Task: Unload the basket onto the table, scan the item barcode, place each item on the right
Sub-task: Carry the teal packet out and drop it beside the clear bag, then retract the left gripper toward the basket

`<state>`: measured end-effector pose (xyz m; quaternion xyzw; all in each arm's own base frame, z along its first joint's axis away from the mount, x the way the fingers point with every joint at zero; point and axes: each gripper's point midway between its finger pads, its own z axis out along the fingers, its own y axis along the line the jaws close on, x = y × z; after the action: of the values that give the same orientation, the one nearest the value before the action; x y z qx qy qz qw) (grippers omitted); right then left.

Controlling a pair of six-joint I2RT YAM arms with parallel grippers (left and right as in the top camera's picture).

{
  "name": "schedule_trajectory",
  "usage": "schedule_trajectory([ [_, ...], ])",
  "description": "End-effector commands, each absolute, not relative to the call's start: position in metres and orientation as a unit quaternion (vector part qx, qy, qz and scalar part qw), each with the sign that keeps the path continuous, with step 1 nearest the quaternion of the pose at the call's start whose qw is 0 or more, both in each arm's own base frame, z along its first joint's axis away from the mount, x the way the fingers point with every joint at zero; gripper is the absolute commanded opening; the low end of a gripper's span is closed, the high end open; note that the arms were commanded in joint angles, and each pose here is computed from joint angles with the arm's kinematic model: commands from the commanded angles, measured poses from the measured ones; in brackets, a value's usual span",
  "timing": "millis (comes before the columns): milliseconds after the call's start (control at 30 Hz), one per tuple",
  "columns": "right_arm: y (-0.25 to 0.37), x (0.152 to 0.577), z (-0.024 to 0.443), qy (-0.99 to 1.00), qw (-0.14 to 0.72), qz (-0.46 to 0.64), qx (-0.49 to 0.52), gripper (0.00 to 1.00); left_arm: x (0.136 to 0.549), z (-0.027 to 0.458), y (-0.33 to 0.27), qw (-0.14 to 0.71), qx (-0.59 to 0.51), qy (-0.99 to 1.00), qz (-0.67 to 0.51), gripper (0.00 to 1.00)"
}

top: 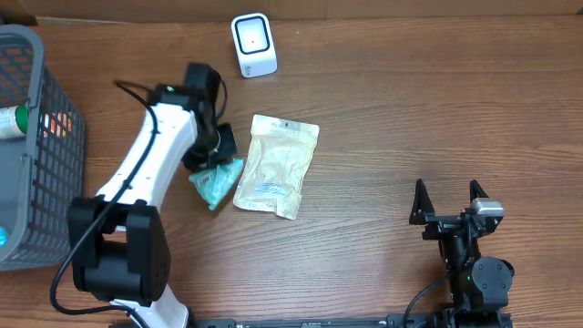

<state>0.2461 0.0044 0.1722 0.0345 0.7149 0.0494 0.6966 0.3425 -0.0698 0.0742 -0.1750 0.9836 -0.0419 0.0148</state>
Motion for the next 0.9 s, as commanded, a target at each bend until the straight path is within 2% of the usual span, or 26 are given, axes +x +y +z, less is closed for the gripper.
schedule_trajectory([
  [0,0.003,0.246,0.17,0.715,0.697,0.045,0.035,1.0,0.337,0.064,-0.061,0.016,-0.269,0.963,-0.018,0.05],
  [33,0.003,0.246,0.17,0.715,0.697,0.045,0.035,1.0,0.337,0.064,-0.062,0.016,-0.268,0.963,-0.019,0.1],
  [100,0.003,0.246,0.17,0.715,0.697,0.045,0.035,1.0,0.338,0.065,-0.063,0.016,-0.268,0.963,-0.022,0.61],
  [133,0.003,0.246,0.17,0.715,0.697,0.045,0.035,1.0,0.338,0.065,-0.063,0.017,-0.265,0.964,-0.023,0.76],
  [167,0.003,0.246,0.17,0.715,0.697,0.045,0.035,1.0,0.338,0.065,-0.064,0.017,-0.261,0.965,-0.025,0.88],
  [200,0.003,0.246,0.17,0.715,0.697,0.045,0.035,1.0,0.338,0.065,-0.065,0.015,-0.256,0.966,-0.028,0.94],
  [267,0.003,0.246,0.17,0.715,0.697,0.045,0.035,1.0,0.341,0.068,-0.067,0.018,-0.253,0.967,-0.034,0.98],
  [433,0.003,0.246,0.17,0.715,0.697,0.045,0.035,1.0,0.359,0.101,-0.067,0.047,-0.237,0.969,-0.042,0.96],
  [633,0.003,0.246,0.17,0.715,0.697,0.045,0.035,1.0,0.382,0.181,-0.055,0.106,-0.197,0.974,-0.046,0.96],
  [867,0.003,0.246,0.17,0.715,0.697,0.045,0.035,1.0,0.376,0.265,-0.02,0.157,-0.193,0.967,-0.046,0.96],
])
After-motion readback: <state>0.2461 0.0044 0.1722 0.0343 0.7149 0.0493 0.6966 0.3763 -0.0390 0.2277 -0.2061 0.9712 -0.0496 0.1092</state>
